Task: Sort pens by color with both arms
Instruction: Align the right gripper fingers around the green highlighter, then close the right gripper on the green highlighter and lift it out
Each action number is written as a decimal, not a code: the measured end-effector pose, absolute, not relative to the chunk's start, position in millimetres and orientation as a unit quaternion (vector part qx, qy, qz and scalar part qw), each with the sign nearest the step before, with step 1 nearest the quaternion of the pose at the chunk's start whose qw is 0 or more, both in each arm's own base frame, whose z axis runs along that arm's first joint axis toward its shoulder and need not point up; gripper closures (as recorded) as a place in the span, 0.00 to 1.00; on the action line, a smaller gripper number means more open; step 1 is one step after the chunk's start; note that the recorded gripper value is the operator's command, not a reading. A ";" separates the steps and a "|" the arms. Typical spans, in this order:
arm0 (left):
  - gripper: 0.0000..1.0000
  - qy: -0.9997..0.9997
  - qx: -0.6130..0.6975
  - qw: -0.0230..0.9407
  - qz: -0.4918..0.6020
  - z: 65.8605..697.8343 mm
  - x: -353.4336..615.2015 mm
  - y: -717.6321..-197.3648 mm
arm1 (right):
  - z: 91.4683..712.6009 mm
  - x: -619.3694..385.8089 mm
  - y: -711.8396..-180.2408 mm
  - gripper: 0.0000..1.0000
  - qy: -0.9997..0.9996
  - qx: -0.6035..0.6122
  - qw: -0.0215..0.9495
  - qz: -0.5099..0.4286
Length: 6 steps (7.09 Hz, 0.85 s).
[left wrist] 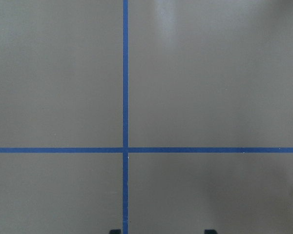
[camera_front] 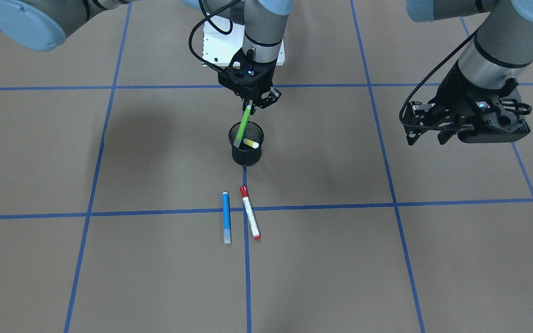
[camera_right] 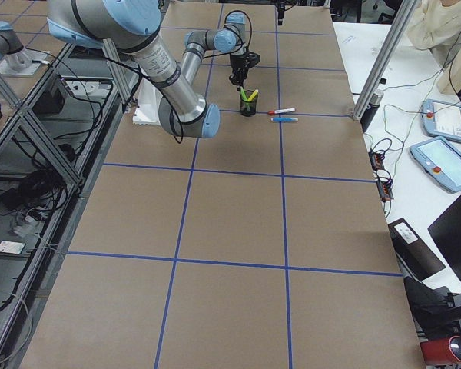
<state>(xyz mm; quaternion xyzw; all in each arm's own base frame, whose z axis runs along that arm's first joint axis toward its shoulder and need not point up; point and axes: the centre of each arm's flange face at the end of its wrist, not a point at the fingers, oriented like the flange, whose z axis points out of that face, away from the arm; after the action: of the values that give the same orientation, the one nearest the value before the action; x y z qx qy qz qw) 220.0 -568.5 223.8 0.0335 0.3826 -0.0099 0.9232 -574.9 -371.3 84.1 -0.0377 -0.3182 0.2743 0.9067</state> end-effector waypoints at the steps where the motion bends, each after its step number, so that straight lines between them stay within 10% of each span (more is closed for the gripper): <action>1: 0.35 0.383 0.033 0.923 -0.009 223.9 221.5 -568.4 | 75.6 -555.4 -366.8 1.00 -0.325 -0.036 0.906 0.268; 6: 0.34 0.383 0.027 0.923 -0.002 224.4 235.8 -564.5 | 15.4 -477.6 -379.8 1.00 -0.406 0.029 0.882 0.238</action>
<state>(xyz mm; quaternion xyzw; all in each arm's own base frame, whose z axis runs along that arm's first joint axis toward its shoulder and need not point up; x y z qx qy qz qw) 235.8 -564.5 224.4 0.0268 0.3833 -0.0025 0.9232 -477.6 -379.8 15.4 0.0295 -0.4063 0.2381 0.8817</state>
